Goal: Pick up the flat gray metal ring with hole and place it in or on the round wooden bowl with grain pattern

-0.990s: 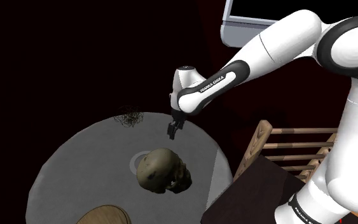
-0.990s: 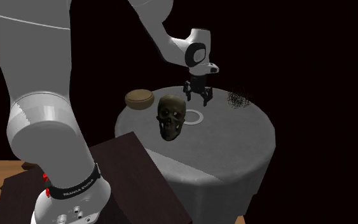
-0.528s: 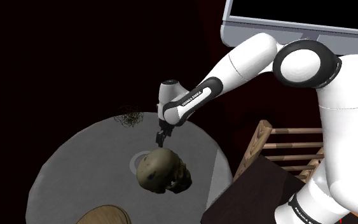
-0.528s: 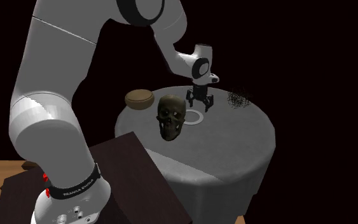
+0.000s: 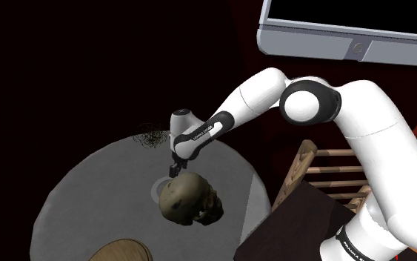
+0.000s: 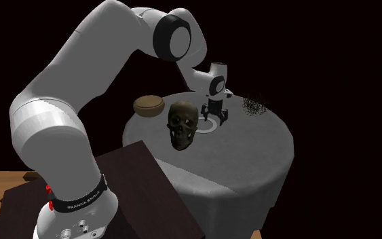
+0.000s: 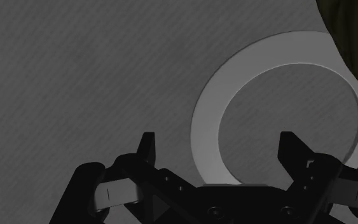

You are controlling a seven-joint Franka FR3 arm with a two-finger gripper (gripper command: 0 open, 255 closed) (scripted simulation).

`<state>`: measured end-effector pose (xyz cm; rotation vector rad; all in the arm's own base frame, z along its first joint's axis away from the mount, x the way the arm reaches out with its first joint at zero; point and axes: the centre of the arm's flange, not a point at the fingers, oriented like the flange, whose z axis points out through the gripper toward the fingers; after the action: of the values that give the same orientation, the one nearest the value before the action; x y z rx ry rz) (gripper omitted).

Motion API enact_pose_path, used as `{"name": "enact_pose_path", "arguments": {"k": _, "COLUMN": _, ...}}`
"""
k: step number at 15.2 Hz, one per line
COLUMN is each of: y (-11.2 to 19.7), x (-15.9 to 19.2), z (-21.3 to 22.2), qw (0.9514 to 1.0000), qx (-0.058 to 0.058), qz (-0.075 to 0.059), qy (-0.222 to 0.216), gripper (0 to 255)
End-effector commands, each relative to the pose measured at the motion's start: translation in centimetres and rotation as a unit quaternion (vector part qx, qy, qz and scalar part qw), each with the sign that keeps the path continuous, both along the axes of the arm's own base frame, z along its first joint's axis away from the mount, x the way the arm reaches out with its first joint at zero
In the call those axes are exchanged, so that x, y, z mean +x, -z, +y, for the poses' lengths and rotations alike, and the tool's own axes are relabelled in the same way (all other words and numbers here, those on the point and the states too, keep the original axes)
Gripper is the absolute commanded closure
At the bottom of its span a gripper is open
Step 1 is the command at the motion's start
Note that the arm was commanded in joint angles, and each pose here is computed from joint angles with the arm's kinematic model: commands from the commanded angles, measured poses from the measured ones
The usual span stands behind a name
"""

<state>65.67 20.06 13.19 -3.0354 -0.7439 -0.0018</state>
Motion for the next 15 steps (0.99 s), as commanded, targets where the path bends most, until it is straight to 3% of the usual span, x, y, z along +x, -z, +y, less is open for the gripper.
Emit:
{"name": "enact_pose_path", "arguments": {"k": 1, "y": 1.2, "x": 0.2, "z": 0.2, "qw": 1.0000, "qx": 0.000, "qz": 0.000, "qy": -0.002, "gripper": 0}}
{"name": "enact_pose_path", "arguments": {"k": 7, "y": 4.1, "x": 0.2, "z": 0.2, "qw": 1.0000, "qx": 0.000, "qz": 0.000, "qy": -0.002, "gripper": 0}}
{"name": "enact_pose_path", "arguments": {"k": 14, "y": 4.1, "x": 0.2, "z": 0.2, "qw": 1.0000, "qx": 0.000, "qz": 0.000, "qy": -0.002, "gripper": 0}}
{"name": "enact_pose_path", "arguments": {"k": 15, "y": 4.1, "x": 0.2, "z": 0.2, "qw": 1.0000, "qx": 0.000, "qz": 0.000, "qy": -0.002, "gripper": 255}}
